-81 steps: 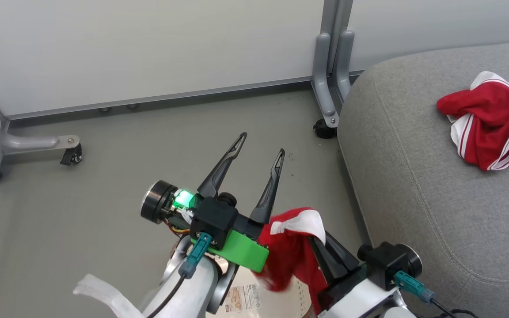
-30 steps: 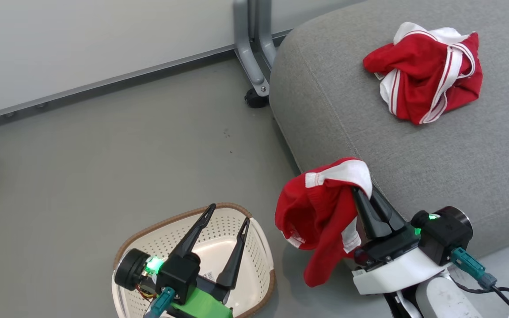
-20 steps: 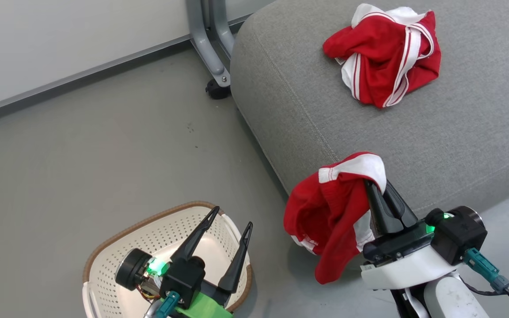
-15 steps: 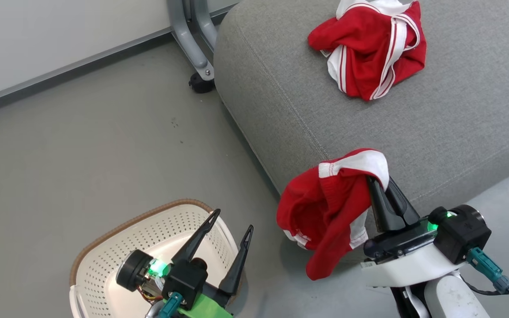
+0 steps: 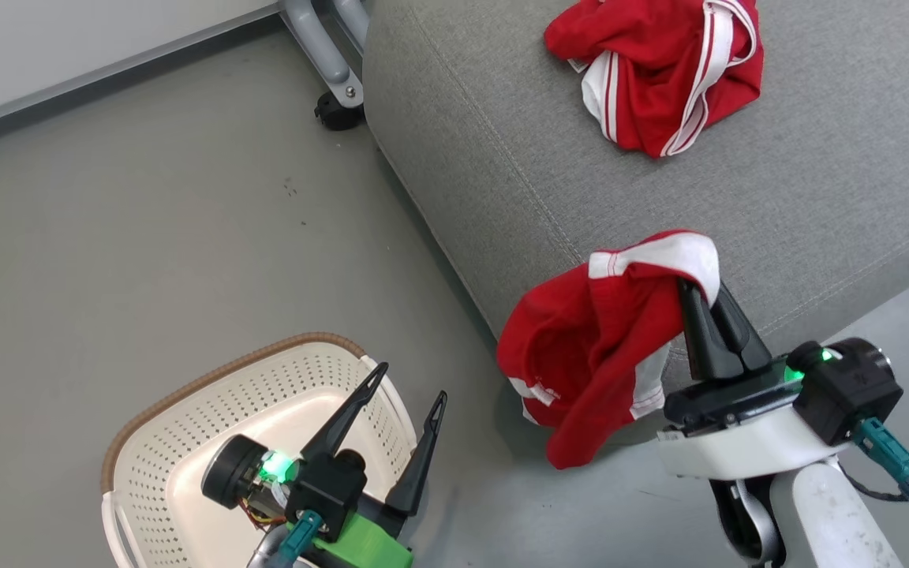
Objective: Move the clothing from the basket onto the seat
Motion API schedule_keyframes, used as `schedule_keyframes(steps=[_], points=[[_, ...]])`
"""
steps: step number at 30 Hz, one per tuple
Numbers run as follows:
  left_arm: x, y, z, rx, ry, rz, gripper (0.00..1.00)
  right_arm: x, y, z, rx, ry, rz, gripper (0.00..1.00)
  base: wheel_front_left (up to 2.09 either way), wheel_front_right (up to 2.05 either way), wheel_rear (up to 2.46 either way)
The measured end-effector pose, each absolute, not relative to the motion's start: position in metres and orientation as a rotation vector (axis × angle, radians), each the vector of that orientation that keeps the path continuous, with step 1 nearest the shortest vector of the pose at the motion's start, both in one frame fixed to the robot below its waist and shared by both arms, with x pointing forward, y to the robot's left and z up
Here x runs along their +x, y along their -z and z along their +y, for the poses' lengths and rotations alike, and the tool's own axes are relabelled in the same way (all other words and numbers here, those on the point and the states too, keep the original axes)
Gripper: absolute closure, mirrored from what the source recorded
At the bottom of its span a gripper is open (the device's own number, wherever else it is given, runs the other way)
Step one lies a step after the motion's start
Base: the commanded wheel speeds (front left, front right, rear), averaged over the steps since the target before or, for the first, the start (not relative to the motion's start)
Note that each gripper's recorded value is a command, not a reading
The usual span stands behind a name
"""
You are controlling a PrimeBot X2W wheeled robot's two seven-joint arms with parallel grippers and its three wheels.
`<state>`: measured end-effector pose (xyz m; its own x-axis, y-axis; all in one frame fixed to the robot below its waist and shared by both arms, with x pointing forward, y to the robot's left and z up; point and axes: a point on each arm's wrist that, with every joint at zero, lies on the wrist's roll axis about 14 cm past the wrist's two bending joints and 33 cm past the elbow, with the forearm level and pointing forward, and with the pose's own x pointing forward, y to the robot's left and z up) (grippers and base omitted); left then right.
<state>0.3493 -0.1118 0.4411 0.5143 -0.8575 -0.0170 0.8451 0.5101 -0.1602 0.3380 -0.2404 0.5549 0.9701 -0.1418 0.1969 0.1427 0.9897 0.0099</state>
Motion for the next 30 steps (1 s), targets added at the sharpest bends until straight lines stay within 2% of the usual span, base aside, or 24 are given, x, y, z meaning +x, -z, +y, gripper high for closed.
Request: schedule_keyframes(steps=[5,12,23,26,30], points=[[0.359,-0.435,-0.111,-0.152,1.016,0.106,0.00,0.372,-0.581,-0.242,-0.052,0.111,-0.277,1.00,0.00,0.00,0.00],[0.386,-0.421,-0.106,-0.174,0.985,0.111,0.00,0.440,-0.651,-0.260,-0.184,0.086,-0.476,1.00,0.00,0.00,0.00],[0.434,-0.381,-0.092,-0.197,0.950,0.123,0.00,0.532,-0.750,-0.330,-0.336,0.192,-0.710,1.00,0.00,0.00,0.00],[0.447,-0.366,-0.085,-0.192,0.927,0.134,0.00,0.552,-0.752,-0.349,-0.361,0.229,-0.706,1.00,0.00,0.00,0.00],[0.451,-0.340,-0.076,-0.183,0.913,0.175,0.00,0.573,-0.720,-0.376,-0.384,0.282,-0.614,1.00,0.00,0.00,0.00]])
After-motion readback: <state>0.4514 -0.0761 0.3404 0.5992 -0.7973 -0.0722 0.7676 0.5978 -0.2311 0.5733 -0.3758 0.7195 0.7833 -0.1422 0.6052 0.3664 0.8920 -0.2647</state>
